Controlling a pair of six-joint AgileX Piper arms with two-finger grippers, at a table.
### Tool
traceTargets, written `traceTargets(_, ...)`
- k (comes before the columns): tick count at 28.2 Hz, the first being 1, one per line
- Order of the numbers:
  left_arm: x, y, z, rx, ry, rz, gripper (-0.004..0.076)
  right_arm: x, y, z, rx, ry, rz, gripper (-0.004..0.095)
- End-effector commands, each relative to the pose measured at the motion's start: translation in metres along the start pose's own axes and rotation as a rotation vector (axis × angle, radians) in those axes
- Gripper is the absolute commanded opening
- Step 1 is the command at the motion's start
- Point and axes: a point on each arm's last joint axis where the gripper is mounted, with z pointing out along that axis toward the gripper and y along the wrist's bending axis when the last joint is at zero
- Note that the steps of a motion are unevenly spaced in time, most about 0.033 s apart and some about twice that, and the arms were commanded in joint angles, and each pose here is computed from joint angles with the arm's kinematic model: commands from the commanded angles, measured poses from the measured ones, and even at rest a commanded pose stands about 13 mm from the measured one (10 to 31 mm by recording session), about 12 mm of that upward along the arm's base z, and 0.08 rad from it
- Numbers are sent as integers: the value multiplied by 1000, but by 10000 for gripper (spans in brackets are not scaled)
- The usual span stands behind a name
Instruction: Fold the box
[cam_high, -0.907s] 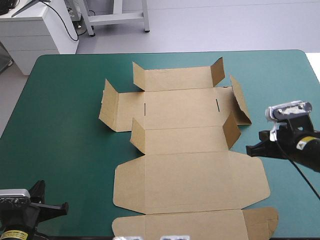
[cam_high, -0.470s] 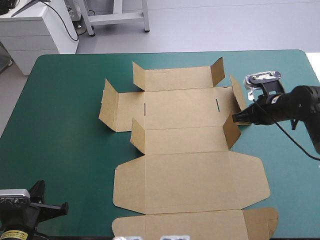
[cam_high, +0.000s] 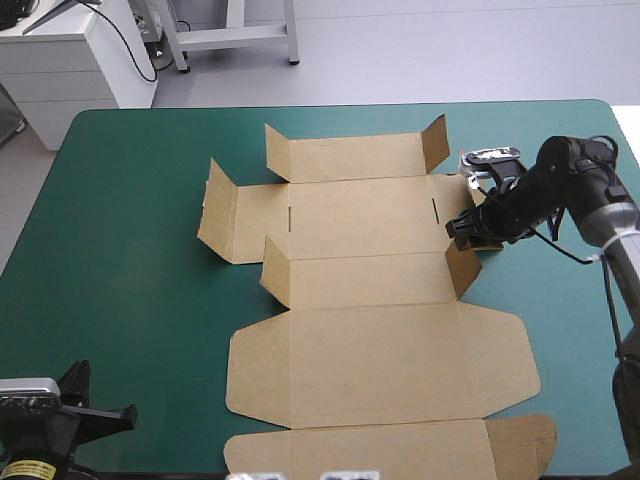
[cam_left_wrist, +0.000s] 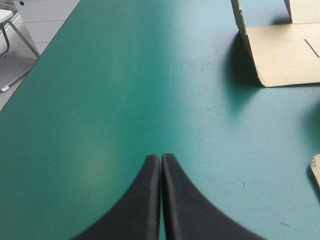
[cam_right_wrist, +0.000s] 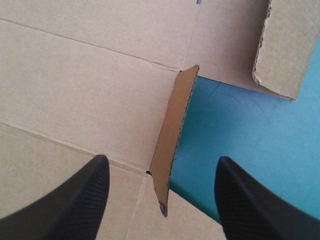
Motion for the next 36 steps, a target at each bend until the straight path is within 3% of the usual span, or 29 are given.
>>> traceTargets(1, -15, 1, -4, 2, -85, -7, -8, -7, 2, -8, -1, -46, -18, 597)
traceTargets(19, -15, 1, -4, 2, -85, -7, -8, -17, -14, 51, -28, 91, 14, 564)
traceTargets(22, -15, 1, -4, 2, -85, -7, -8, -16, -15, 55, -35, 108, 13, 442)
traceTargets(27, -15, 1, -4, 2, -85, -7, -8, -14, -14, 55, -45, 130, -32, -22)
traceTargets(32, -15, 0, -4, 5, -85, 0, -8, -13, -13, 54, -63, 157, -113, -21)
traceTargets(36, -15, 0, -4, 5, -85, 0, -8, -28, -12, 36, -48, 78, -277, -21)
